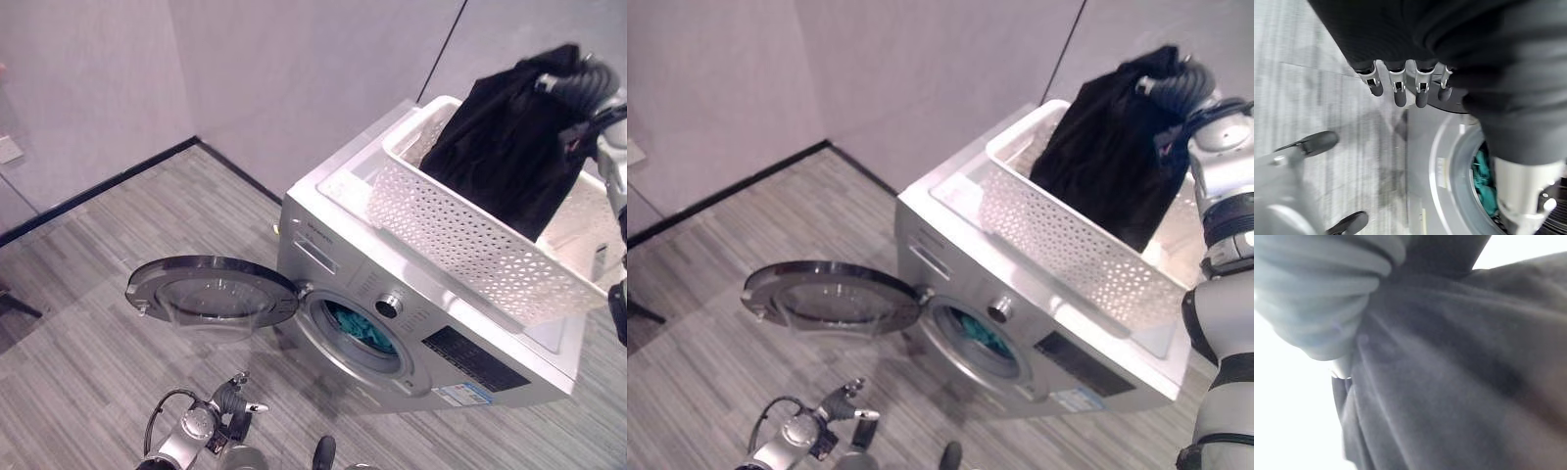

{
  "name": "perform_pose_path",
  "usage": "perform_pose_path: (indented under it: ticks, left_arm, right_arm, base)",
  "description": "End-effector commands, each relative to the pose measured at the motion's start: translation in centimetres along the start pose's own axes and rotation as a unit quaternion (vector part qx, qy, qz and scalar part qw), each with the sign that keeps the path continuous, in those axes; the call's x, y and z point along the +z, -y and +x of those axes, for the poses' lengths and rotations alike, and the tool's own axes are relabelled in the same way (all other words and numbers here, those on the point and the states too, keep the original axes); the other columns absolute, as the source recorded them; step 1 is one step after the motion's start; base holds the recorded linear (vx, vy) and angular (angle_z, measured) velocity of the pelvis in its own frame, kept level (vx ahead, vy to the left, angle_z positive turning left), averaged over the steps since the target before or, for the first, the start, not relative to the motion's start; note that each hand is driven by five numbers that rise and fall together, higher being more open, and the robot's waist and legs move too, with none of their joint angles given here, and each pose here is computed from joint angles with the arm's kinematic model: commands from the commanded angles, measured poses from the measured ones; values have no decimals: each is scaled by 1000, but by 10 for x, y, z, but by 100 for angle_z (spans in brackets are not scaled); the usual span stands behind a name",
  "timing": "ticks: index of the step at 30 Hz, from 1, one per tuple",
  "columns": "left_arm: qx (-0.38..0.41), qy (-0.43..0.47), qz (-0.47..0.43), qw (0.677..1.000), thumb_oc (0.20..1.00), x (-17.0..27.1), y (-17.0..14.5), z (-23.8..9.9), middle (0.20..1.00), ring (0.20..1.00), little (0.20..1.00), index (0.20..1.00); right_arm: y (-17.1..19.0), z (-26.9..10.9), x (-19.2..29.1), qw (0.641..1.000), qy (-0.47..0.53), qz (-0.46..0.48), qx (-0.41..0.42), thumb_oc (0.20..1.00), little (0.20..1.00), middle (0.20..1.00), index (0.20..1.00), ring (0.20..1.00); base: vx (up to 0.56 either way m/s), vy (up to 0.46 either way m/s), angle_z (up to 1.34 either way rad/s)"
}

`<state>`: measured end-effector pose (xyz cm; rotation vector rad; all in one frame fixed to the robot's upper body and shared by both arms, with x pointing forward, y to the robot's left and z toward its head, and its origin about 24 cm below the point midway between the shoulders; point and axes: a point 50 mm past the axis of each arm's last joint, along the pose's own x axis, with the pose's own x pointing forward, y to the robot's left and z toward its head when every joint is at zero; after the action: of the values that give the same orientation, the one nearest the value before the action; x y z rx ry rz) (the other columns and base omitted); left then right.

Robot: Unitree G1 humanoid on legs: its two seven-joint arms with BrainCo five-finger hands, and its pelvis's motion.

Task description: Grab the laundry basket,head to the washer,open it,put in the laundry and shut it.

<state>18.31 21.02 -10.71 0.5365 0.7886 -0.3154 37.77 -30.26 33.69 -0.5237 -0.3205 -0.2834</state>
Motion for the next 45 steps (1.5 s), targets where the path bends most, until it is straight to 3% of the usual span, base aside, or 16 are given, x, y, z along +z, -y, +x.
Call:
perform_pose_path:
  ticks: [1,5,10,12,13,14,21,36,45]
  left_arm:
    - [14,19,-1,1000,1000,3,-6,1,1000,1000,1000,1000]
    - [23,24,0,999,1000,7,-9,1,1000,1000,1000,1000]
    - [42,33,5,999,1000,13,-15,2,1000,1000,1000,1000]
    - [45,38,10,998,1000,15,-16,2,1000,1000,1000,1000]
    - [45,38,10,998,1000,15,-16,2,1000,1000,1000,1000]
    - [48,39,18,998,1000,15,-18,1,1000,1000,1000,1000]
    - [58,33,34,997,1000,11,-21,2,1000,1000,1000,1000]
    - [78,11,40,996,1000,-2,-22,1,1000,1000,1000,1000]
    - [80,16,34,996,1000,2,-16,3,1000,1000,1000,1000]
  right_arm:
    - [43,-3,59,988,122,32,-94,200,200,200,200,200]
    - [46,-7,64,982,138,21,-129,200,200,200,200,200]
    - [63,-17,72,963,158,-73,-207,200,200,200,200,200]
    - [82,-24,68,940,142,-169,-259,200,200,200,200,200]
    - [82,-24,68,940,142,-170,-260,200,200,200,200,200]
    - [94,-30,73,912,142,-253,-292,200,200,200,200,200]
    - [141,-49,91,846,126,-347,-384,200,200,200,200,200]
    - [194,-88,118,736,120,-469,-473,200,200,200,200,200]
    - [212,-111,130,690,131,-494,-512,200,200,200,200,200]
  base:
    - [10,86,-7]
    - [0,67,-7]
    - [-6,75,-10]
    - [-4,66,-2]
    - [-10,45,3]
    - [0,0,0]
    - [-3,28,-10]
    - [5,7,-7]
    - [4,0,-4]
